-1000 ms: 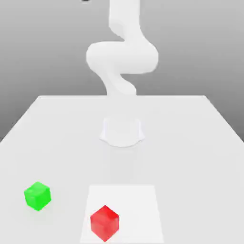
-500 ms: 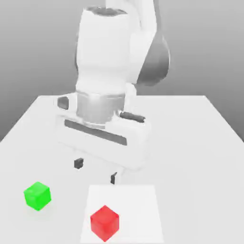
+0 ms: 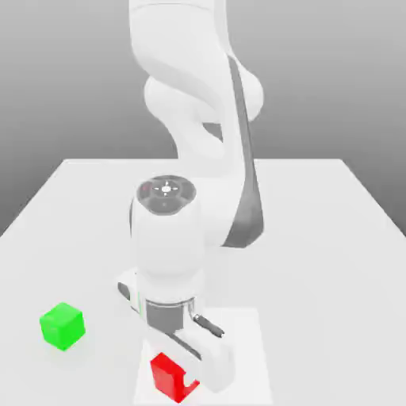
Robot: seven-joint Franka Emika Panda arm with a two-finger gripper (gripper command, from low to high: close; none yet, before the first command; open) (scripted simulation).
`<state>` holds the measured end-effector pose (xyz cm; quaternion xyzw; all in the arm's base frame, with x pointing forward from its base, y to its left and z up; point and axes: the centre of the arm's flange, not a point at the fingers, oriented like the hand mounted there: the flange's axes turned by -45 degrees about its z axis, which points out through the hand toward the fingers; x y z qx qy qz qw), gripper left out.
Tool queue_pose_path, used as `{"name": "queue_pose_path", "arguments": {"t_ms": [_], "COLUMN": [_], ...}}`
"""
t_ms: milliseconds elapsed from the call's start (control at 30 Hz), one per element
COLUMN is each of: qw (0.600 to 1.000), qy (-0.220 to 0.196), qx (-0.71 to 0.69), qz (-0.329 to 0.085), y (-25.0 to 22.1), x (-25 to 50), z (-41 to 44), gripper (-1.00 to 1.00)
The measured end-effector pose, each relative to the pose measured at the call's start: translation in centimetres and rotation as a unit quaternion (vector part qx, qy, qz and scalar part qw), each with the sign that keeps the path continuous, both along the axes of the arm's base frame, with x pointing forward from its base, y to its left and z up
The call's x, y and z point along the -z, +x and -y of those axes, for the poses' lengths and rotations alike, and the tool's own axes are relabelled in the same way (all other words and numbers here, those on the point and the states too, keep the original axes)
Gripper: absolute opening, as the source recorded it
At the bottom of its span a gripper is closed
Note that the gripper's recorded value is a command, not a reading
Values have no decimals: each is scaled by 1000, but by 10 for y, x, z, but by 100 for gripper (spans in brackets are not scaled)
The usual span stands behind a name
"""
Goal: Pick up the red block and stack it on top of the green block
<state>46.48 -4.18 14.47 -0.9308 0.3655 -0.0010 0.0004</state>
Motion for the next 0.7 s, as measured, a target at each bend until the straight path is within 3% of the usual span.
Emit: {"name": "queue_pose_path", "arguments": {"t_ms": [200, 333, 400, 433, 600, 633, 700], "qw": [1000, 996, 985, 981, 981, 981, 981], "qy": [0, -5, -3, -2, 0, 0, 0], "qx": [3, 89, 171, 196, 192, 192, 192], "qz": [0, -4, -3, -2, -1, -1, -1], "y": [-1, -39, -84, -103, -107, -107, -107], "x": [-58, -81, -93, -93, -45, -39, -39], "z": [4, 102, 178, 201, 201, 201, 201], "gripper": [-100, -100, -100, -100, -100, 100, 100]}}
